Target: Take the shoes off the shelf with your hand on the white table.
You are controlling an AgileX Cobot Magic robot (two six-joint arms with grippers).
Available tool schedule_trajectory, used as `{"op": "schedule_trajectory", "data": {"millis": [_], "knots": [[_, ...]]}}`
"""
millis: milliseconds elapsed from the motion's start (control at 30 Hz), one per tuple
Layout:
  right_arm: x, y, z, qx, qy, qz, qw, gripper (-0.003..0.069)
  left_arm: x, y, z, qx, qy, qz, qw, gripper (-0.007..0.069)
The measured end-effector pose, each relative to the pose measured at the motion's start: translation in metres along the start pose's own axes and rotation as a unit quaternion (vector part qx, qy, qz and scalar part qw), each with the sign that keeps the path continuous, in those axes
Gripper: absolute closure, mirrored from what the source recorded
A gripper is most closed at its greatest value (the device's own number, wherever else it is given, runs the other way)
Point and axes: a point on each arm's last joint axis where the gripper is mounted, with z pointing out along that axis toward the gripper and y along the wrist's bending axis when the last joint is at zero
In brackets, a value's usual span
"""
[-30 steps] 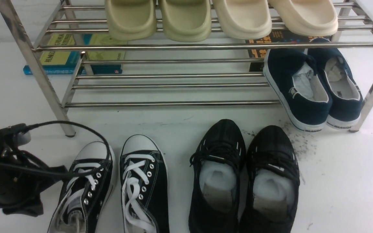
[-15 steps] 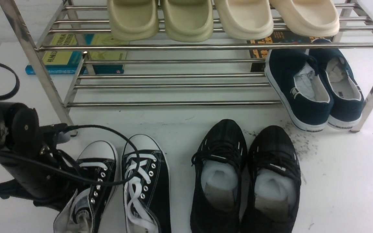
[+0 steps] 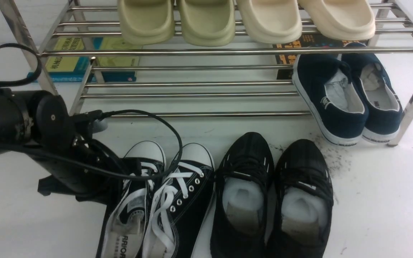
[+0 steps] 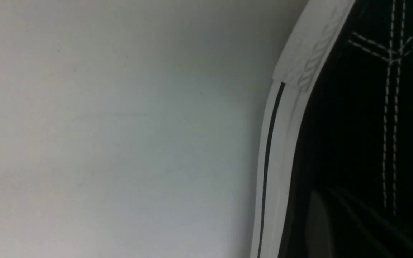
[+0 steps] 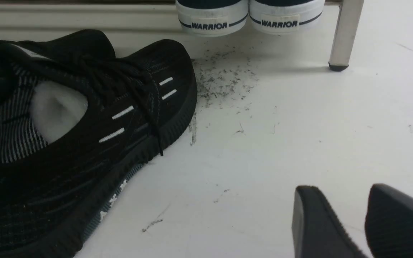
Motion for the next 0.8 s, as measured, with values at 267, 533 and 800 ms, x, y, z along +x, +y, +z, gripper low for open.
{"op": "schedule_trajectory", "data": {"millis": [267,533,800], "knots": [[0.000,0.000,0.000,0.000,0.000,0.000,1.000,0.0421,0.005,-0.002,-0.055,0.014,-0.072,0.007,0.997,0.0585],[0.000,0.000,0.000,0.000,0.000,0.000,1.000,0.0421,0.034,0.018,-0.129,-0.036,-0.140,0.018,0.989,0.0563],[0.000,0.000,0.000,0.000,0.000,0.000,1.000,0.0421,0.096,0.045,-0.202,-0.052,-0.206,0.012,0.977,0.0537]]}}
